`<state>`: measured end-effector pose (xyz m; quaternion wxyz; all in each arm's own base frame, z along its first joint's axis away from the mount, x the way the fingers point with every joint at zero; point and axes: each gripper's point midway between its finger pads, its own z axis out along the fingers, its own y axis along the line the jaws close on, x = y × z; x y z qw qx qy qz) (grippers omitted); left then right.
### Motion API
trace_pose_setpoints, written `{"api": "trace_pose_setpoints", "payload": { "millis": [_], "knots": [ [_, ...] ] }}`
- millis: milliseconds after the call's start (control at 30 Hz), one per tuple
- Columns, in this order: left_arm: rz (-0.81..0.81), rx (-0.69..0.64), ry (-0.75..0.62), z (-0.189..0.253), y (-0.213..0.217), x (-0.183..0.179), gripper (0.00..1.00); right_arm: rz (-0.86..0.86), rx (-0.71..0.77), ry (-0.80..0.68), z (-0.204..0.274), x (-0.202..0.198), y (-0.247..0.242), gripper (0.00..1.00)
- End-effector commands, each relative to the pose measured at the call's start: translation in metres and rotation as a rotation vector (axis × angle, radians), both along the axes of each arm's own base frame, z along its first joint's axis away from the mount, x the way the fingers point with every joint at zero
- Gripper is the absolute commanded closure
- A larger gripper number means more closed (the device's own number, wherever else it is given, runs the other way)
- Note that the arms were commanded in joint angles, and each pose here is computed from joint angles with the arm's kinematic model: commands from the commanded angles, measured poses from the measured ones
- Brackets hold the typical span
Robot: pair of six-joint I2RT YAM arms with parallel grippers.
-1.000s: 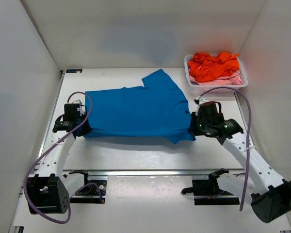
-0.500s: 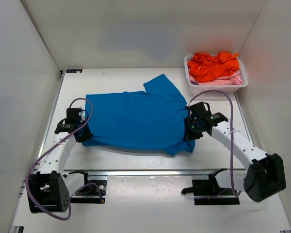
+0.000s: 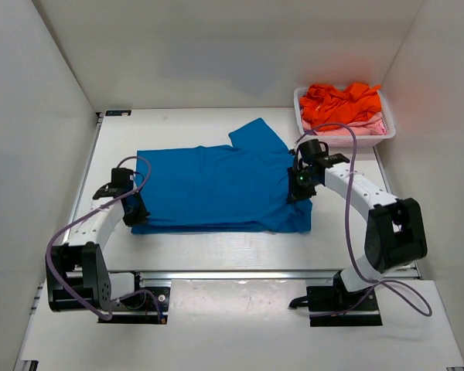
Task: Fold and stack the t-shirts
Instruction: Fold the flattened tshirt in 1/3 of the way
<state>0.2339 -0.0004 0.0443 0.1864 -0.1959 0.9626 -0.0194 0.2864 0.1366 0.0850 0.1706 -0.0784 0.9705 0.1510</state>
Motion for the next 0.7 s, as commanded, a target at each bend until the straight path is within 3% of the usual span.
{"api": "trace_pose_setpoints", "payload": {
  "millis": [0,267,467,500,667],
  "knots": [
    [0.015,0.007,-0.044,0.011,0.002,0.020,0.89,0.032,0.032,-0.075,0.014,0.034,0.004,1.00],
    [0.043,0.029,-0.052,0.011,0.011,0.040,0.82,0.035,0.028,-0.074,0.006,0.077,0.009,0.99],
    [0.047,0.023,-0.030,0.002,0.010,0.053,0.65,0.015,-0.018,-0.080,-0.003,0.100,0.008,0.98],
    [0.054,0.028,-0.030,0.000,0.012,0.055,0.54,0.000,-0.038,-0.091,-0.004,0.106,0.003,0.96],
    [0.093,0.046,-0.034,0.003,0.018,0.057,0.46,-0.024,-0.087,-0.179,0.011,0.126,0.000,0.61]
  ]
}}
